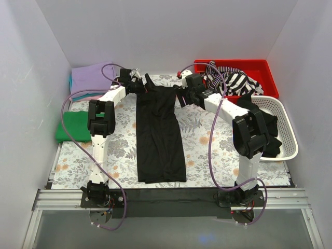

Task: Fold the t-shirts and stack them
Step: Fold the tshirt

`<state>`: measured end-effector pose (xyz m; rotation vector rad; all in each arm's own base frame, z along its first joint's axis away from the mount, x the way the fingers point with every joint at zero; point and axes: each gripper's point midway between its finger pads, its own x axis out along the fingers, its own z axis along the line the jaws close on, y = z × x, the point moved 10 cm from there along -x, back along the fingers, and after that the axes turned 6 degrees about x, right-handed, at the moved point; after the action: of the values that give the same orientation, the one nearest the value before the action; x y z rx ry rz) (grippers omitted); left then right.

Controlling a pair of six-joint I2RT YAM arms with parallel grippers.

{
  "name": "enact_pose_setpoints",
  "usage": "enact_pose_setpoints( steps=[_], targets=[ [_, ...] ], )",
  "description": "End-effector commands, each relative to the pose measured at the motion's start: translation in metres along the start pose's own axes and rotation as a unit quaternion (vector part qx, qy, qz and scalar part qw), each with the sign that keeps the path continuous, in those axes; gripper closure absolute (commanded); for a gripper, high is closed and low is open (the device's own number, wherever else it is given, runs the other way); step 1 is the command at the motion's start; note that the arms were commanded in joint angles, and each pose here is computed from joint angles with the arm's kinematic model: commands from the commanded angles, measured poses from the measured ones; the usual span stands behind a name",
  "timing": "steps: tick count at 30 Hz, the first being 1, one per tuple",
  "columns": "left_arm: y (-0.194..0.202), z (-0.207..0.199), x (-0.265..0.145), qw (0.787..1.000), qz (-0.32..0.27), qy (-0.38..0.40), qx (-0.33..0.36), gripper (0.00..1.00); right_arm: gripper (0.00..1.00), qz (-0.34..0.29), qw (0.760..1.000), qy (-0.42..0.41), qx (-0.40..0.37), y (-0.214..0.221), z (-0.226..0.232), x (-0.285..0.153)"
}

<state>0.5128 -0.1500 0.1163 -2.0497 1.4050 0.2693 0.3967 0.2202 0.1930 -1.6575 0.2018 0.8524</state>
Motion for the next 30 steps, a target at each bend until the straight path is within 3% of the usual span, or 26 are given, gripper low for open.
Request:
enact_pose_setpoints(
  steps=[1,4,5,8,20,28,30],
  targets=[
    [-0.007,-0.03,0.0,0.998,0.007,0.05,0.033,0.02,0.23,-0.034,0.999,0.002,0.018,-0.009,-0.005,-0.016],
    [-0.005,-0.028,0.005,0.999,0.006,0.043,0.03,0.05,0.23,-0.024,0.999,-0.004,0.028,0.0,-0.007,-0.013],
    [-0.003,-0.025,0.006,0.999,0.006,0.037,0.028,0.19,0.24,-0.022,0.999,-0.006,0.029,0.002,-0.006,-0.012],
    [-0.002,-0.031,0.004,0.999,-0.006,0.03,0.04,0.35,0.24,-0.012,0.999,-0.013,0.034,0.01,-0.004,-0.009],
    [0.002,-0.022,0.016,0.998,-0.016,-0.035,0.047,0.37,0.24,-0.001,0.999,-0.033,0.039,0.017,-0.004,-0.004],
    [0.004,-0.022,0.028,0.994,-0.034,-0.078,0.067,0.43,0.24,0.008,0.998,-0.043,0.052,0.023,-0.002,0.0],
    [0.007,-0.019,0.032,0.995,-0.026,-0.073,0.065,0.49,0.24,0.009,0.998,-0.045,0.054,0.023,-0.002,0.001]
  ],
)
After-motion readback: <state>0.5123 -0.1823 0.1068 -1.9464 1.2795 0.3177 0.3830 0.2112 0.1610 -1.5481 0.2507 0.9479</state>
